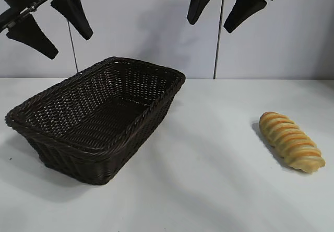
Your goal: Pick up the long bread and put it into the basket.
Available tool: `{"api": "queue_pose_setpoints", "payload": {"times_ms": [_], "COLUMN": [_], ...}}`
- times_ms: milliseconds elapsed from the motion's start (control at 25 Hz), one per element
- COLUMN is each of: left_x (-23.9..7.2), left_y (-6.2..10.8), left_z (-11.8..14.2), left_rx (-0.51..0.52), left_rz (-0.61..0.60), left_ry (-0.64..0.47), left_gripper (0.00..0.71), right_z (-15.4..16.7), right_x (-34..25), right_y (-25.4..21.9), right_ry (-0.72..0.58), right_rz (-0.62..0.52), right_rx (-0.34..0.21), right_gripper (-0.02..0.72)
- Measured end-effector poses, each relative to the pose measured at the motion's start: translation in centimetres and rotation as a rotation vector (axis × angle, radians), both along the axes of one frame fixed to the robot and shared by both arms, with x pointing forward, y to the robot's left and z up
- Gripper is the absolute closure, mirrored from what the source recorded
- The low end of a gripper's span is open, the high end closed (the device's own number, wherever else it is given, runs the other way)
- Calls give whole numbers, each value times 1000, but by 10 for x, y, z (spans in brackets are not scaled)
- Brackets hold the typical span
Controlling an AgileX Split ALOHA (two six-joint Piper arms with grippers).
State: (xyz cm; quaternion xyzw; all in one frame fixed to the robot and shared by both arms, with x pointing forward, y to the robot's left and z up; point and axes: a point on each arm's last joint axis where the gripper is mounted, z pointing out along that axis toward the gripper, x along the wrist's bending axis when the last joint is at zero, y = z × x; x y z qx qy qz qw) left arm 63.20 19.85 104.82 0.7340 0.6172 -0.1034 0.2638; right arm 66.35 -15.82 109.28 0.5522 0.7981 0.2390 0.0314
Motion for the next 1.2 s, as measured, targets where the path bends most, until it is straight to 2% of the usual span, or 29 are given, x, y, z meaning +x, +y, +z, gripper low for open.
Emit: {"api": "queue_pose_setpoints", "payload": {"times_ms": [720, 1040, 1200], "left_x": [1, -8, -27], "left_y": [0, 0, 3], "left_z": [0, -5, -12], "left_rx": [0, 4, 11], "left_rz": [4, -28, -25], "left_ry": [-6, 63, 109], "left_gripper": [168, 168, 168], "right_z": [0, 0, 0], "right_x": [0, 0, 0], "right_y": [0, 0, 0], "right_ry": [0, 0, 0], "right_rz": [0, 0, 0], "right_rx": [0, 0, 0], "right_gripper": [123, 123, 123]}}
